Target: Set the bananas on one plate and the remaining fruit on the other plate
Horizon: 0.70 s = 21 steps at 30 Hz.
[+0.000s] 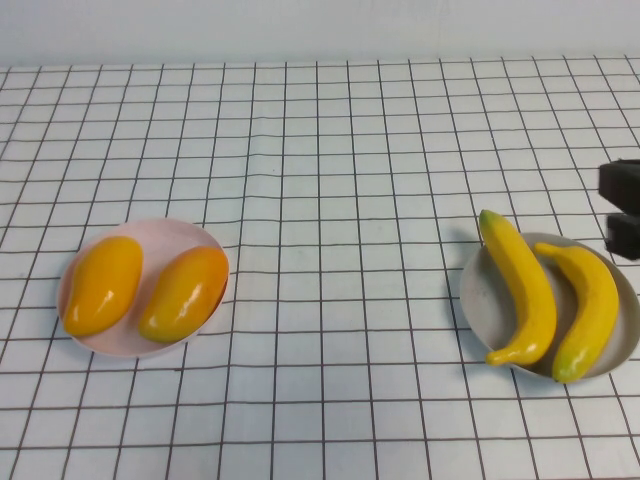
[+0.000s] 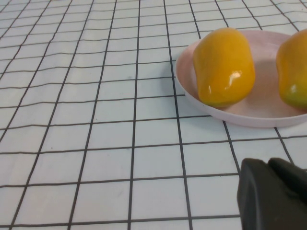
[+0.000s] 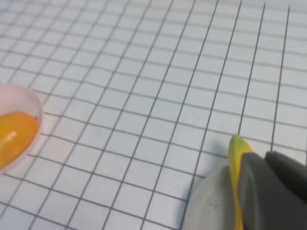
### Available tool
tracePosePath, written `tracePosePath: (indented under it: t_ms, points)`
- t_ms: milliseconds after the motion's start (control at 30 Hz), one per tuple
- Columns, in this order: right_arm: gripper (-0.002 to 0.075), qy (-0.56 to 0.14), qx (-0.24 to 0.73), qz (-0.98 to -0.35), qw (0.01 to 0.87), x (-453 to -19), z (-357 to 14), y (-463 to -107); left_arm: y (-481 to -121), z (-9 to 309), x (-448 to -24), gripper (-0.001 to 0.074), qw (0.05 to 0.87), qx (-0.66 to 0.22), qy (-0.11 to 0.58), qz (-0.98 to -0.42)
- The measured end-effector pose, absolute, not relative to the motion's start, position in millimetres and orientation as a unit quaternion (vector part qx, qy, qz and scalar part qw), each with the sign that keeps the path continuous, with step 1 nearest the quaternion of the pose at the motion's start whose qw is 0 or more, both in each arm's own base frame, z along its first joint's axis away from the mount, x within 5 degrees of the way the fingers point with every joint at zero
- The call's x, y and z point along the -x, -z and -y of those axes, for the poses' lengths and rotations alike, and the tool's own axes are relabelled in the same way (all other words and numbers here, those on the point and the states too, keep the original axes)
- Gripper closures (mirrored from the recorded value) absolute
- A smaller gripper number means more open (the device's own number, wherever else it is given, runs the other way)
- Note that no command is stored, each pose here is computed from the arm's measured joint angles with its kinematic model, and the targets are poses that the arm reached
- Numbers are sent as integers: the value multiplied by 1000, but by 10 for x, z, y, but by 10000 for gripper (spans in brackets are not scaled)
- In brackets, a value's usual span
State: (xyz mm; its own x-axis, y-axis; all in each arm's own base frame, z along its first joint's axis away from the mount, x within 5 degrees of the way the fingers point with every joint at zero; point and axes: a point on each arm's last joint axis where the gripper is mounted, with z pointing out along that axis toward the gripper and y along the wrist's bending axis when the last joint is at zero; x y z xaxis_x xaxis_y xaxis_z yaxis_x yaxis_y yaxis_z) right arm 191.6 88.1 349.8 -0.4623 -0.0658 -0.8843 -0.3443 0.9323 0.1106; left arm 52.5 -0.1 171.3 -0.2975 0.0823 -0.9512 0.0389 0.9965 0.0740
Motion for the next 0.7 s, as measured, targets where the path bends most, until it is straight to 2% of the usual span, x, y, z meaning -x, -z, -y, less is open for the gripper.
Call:
tracePosePath:
  t_ms: [267, 433, 700]
  points:
    - [740, -166, 118, -748, 632, -1038, -463, -3461, -1713, 1, -525, 737, 591, -38, -18, -805]
    - [740, -146, 117, -726, 661, -630, -233, -3328, -1713, 1, -525, 737, 591, -38, -18, -805]
    - [740, -158, 97, -721, 667, -439, -131, -2985, -1713, 1, -525, 737, 591, -38, -18, -805]
